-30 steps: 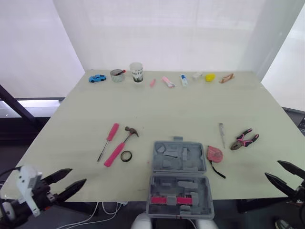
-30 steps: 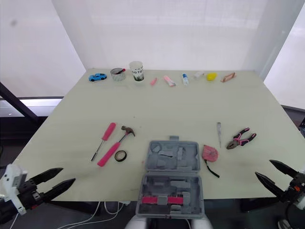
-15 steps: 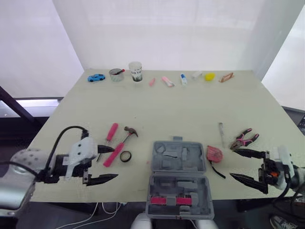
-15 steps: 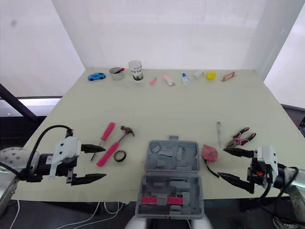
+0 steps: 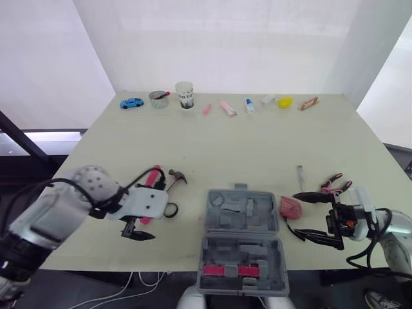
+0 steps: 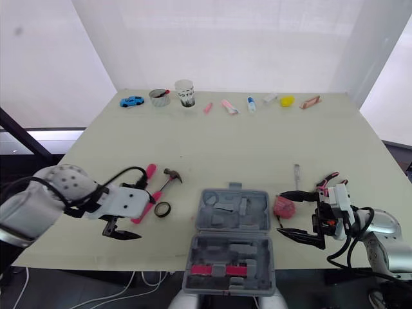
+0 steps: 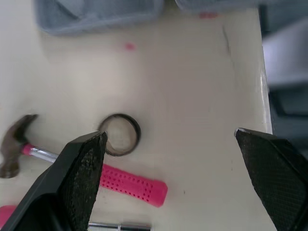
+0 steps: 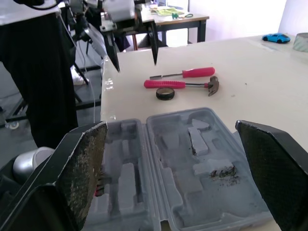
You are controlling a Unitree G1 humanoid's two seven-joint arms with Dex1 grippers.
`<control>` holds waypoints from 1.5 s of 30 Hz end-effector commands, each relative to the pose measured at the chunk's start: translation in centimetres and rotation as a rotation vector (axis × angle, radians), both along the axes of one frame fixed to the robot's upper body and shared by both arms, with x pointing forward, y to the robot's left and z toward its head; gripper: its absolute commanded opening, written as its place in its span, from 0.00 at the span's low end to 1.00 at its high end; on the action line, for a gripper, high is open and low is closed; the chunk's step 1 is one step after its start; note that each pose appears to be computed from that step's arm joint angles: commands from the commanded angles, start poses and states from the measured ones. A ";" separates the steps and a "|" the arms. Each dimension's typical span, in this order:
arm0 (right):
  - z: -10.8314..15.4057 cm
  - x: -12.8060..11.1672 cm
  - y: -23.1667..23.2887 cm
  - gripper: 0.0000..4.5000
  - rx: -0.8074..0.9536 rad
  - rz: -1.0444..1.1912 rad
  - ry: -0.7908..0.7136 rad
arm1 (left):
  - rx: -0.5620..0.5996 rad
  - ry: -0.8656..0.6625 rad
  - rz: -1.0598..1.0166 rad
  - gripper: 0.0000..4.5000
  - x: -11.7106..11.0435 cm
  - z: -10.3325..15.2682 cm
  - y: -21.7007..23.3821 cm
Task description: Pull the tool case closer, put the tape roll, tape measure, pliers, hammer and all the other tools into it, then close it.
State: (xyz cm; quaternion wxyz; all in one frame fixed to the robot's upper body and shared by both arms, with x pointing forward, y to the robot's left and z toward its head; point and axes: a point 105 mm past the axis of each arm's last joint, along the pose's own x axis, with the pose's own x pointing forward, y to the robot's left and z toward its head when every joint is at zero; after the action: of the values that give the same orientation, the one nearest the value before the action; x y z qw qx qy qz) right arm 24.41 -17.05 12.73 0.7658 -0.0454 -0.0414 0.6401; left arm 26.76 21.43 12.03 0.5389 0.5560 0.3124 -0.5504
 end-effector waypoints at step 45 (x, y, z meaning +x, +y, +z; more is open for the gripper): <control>-0.4 0.5 -1.5 1.00 -0.032 -0.053 -0.084 | 0.261 -0.051 -0.015 0.02 5.4 -4.6 -1.1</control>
State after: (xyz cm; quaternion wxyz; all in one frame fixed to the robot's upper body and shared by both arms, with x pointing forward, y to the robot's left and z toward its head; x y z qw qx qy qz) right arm 24.79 -18.12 11.52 0.7776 -0.0678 -0.0473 0.6233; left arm 31.81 20.26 7.13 0.4696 0.6261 0.3676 -0.5024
